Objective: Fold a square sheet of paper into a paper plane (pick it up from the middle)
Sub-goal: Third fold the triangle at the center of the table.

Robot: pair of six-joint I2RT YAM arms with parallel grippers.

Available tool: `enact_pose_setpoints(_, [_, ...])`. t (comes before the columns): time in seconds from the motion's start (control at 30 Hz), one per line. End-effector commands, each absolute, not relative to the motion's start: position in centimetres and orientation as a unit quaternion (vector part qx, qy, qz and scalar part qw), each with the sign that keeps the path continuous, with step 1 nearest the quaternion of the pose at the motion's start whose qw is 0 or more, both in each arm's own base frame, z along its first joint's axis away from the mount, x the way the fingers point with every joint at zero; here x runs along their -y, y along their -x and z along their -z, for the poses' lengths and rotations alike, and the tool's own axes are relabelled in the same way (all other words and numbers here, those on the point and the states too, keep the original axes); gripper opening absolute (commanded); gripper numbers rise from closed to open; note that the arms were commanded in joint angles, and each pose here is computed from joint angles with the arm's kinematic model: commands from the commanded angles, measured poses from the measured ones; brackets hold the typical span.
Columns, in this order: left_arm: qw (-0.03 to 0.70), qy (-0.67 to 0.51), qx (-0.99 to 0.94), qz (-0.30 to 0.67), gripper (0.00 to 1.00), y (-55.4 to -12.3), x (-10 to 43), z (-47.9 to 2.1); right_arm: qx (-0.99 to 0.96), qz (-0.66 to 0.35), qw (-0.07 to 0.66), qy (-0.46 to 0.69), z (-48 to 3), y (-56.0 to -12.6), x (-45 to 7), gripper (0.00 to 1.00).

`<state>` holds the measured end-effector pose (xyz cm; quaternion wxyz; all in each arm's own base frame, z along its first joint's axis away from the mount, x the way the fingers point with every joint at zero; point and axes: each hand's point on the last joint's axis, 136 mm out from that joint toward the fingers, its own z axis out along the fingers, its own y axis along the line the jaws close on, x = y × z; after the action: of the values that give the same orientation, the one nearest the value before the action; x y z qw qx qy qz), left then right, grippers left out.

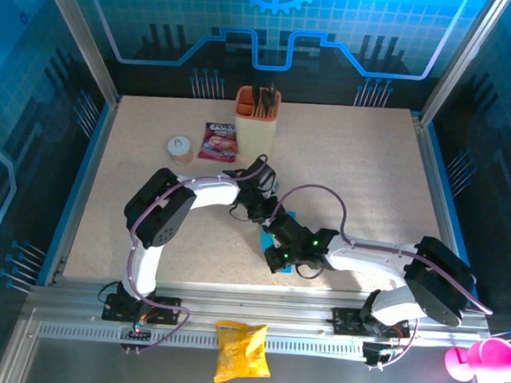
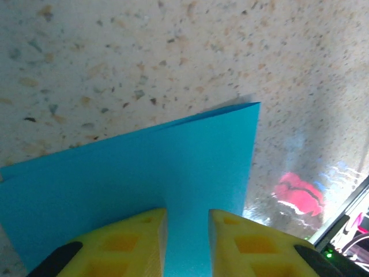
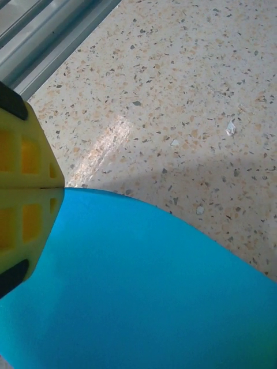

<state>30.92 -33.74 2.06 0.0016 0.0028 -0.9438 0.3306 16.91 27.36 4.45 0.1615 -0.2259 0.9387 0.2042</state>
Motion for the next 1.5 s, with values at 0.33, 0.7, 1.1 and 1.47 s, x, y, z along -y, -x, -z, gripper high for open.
enact_pose_setpoints(0.33, [0.015, 0.012, 0.954, -0.299, 0.24, -30.5, 32.5, -0.1, -0.939, -0.223, 0.151, 0.216, -4.8, -19.1, -25.4, 0.0])
enact_pose_setpoints(0.7, [0.015, 0.009, 0.956, -0.294, 0.23, -30.4, 32.2, 0.4, -0.945, -0.214, 0.139, 0.206, -3.7, -20.1, -23.9, 0.0])
enact_pose_setpoints(1.1, [0.018, 0.007, 0.956, -0.292, 0.22, -30.2, 32.0, 0.9, -0.953, -0.198, 0.132, 0.189, -2.4, -20.9, -22.8, 0.0])
enact_pose_setpoints(1.47, [0.02, 0.005, 0.956, -0.292, 0.22, -30.2, 31.9, 1.3, -0.953, -0.201, 0.13, 0.188, -2.4, -21.7, -23.3, 0.0])
